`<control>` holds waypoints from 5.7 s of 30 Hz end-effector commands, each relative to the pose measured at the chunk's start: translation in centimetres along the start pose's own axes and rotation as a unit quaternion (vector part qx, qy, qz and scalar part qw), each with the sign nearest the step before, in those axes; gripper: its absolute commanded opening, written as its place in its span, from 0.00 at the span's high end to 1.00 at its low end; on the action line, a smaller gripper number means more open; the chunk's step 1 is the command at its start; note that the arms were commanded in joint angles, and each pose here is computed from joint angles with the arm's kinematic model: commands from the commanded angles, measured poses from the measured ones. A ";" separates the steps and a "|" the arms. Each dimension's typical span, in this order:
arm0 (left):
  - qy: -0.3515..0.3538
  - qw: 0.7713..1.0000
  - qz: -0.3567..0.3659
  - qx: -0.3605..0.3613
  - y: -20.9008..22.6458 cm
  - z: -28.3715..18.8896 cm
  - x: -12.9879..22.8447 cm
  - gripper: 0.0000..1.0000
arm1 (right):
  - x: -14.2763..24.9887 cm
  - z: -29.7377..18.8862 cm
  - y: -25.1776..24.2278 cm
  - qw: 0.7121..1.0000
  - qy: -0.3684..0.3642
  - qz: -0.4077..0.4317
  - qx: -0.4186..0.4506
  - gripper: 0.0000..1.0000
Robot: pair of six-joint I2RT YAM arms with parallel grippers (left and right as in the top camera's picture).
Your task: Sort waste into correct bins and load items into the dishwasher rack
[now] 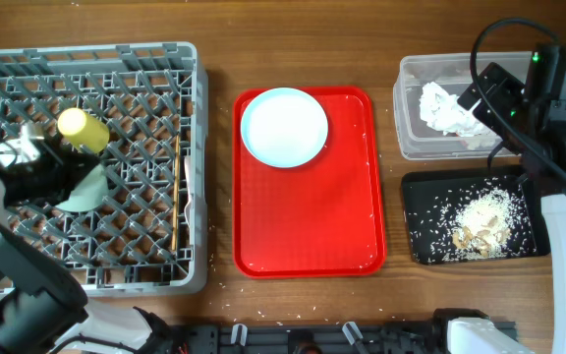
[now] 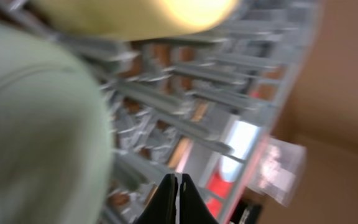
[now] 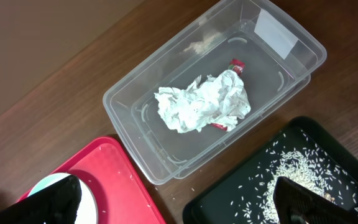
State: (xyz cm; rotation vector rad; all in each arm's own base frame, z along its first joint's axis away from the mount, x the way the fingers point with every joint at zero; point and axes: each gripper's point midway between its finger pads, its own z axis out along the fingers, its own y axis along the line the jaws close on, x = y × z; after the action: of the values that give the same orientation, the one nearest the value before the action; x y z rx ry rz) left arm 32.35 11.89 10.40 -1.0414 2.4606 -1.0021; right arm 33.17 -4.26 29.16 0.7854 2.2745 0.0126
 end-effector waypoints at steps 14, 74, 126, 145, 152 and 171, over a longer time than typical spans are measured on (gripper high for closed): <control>-0.171 0.952 -0.056 -0.246 2.1 -7.7 -0.2 0.96 | 0.0 0.3 -0.4 1.000 0.000 0.007 0.010 0.00; 0.025 0.778 0.622 -0.085 -17.7 30.3 27.4 0.51 | 0.0 0.3 -0.4 1.000 0.000 0.007 0.010 0.00; 0.016 0.930 0.214 0.298 -20.6 1.4 2.0 0.96 | 0.2 0.8 -0.3 1.000 0.005 0.006 0.014 0.00; -0.024 0.916 0.275 0.291 -23.7 -2.5 5.0 0.61 | 0.2 0.9 -0.3 1.000 0.006 0.006 0.014 0.00; 0.033 0.956 0.264 0.126 -16.6 -4.7 14.2 0.77 | 0.2 0.9 -0.3 1.000 0.006 0.006 0.014 0.00; 0.052 0.925 0.377 0.007 -12.0 -4.1 18.0 0.00 | 0.2 0.9 -0.3 1.000 0.006 0.006 0.014 0.00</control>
State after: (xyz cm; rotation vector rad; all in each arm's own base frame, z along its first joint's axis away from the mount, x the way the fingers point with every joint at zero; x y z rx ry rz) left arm 24.00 -4.18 22.75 -0.2629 2.6111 -0.9137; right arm 33.42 -4.26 28.51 0.7894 2.2933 0.0061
